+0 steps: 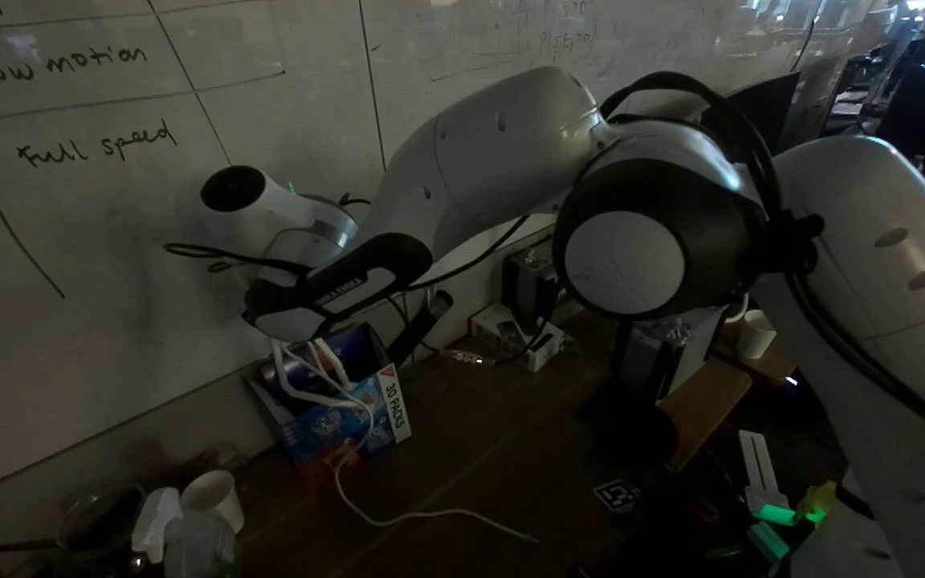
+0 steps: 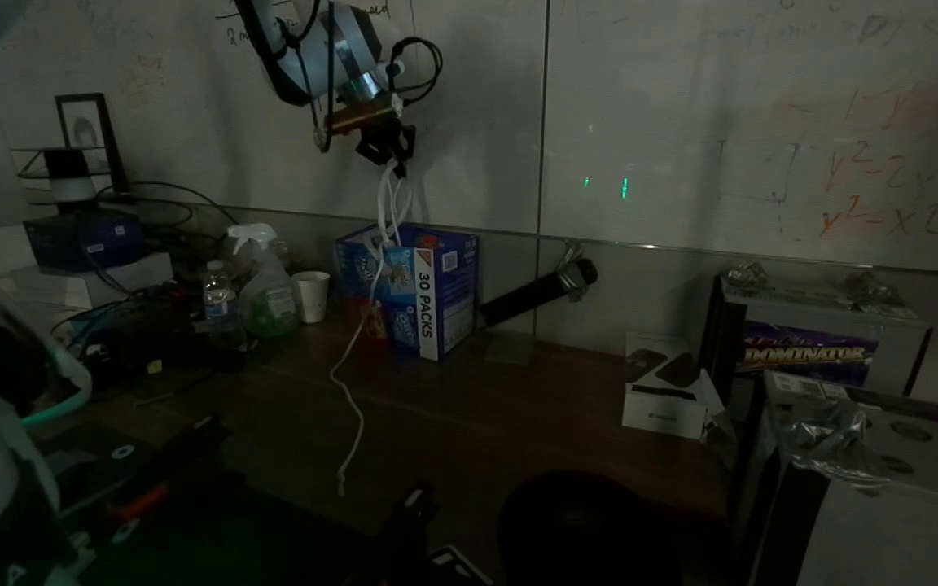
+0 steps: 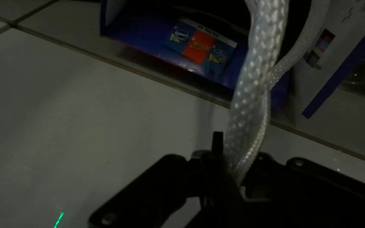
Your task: Put the white ropes in the blue box
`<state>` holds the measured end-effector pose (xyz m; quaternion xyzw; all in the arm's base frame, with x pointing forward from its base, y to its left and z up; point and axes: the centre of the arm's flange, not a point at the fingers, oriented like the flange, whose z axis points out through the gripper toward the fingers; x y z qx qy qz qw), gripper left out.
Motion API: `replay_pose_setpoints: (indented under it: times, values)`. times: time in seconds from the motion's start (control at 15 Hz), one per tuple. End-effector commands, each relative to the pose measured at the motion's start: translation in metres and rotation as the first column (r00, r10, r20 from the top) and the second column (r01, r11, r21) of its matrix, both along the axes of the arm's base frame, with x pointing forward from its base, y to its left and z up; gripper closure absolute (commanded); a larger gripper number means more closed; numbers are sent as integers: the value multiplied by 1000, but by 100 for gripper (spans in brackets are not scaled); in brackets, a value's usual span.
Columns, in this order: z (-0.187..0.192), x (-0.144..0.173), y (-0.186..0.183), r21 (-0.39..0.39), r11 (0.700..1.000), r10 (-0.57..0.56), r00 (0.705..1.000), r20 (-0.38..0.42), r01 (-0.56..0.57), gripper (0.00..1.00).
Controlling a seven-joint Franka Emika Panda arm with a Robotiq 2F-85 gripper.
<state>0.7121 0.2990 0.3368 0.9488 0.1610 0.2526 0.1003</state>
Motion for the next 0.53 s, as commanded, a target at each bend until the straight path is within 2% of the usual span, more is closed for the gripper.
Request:
replay_pose_setpoints:
  times: [0.0,0.47]
  values:
    - [9,26,7,-38,998,48,999,-8,-48,89]
    - [0,30,9,-74,990,119,993,-25,-120,89]
